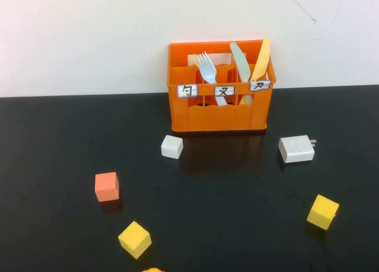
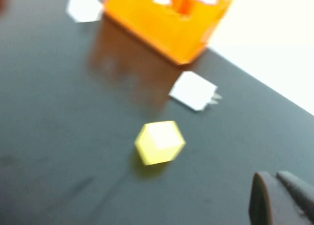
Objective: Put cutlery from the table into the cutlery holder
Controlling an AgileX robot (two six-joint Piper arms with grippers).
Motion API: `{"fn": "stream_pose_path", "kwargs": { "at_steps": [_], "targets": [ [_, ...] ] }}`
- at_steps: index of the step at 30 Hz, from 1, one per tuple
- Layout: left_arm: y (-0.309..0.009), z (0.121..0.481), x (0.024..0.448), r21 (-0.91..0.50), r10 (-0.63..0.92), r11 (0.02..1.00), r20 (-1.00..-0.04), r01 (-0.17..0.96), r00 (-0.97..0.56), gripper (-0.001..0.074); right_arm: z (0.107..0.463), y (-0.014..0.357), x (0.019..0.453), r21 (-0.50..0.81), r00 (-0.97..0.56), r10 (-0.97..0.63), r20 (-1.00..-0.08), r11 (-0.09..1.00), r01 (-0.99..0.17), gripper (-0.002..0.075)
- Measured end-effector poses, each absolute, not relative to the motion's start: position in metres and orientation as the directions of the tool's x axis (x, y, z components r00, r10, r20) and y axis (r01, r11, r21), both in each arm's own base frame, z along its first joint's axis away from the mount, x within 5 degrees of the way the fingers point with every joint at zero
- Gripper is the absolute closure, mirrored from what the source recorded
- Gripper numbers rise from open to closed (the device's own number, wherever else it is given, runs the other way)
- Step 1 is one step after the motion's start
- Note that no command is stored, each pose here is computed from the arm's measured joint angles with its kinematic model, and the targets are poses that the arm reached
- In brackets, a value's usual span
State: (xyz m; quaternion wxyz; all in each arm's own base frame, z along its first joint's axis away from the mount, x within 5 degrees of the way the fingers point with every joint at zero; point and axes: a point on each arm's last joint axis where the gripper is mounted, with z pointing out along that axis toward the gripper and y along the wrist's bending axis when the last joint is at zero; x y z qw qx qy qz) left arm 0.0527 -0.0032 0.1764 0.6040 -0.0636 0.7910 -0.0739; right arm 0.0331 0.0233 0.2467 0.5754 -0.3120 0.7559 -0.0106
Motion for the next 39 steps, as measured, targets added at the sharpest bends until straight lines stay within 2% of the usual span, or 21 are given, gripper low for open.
{"fn": "stream_pose_path", "kwargs": {
  "at_steps": [7, 15, 27, 32, 39],
  "targets": [
    [-0.003, 0.176, 0.053, -0.194, -0.190, 0.981, -0.946, -0.011, -0.262, 0.0736, 0.204, 0.016, 0.042, -0.374, -0.201, -0.443, -0.874, 0.876, -0.306, 0.0720],
    [-0.003, 0.176, 0.053, -0.194, -0.190, 0.981, -0.946, -0.011, -0.262, 0.0736, 0.172, 0.014, 0.046, -0.340, -0.301, -0.425, -0.854, 0.892, -0.297, 0.0720],
    [-0.003, 0.176, 0.053, -0.194, -0.190, 0.981, -0.946, -0.011, -0.262, 0.0736, 0.171, 0.013, 0.050, -0.316, -0.267, -0.382, -0.885, 0.913, -0.257, 0.0720],
    [-0.003, 0.176, 0.053, -0.194, -0.190, 0.981, -0.946, -0.011, -0.262, 0.0736, 0.171, 0.011, 0.050, -0.241, -0.286, -0.295, -0.912, 0.948, -0.209, 0.0720],
    [-0.003, 0.176, 0.053, -0.194, -0.190, 0.981, -0.946, -0.011, -0.262, 0.0736, 0.171, 0.003, 0.051, -0.084, -0.328, -0.100, -0.939, 0.994, -0.063, 0.0720]
  ]
}}
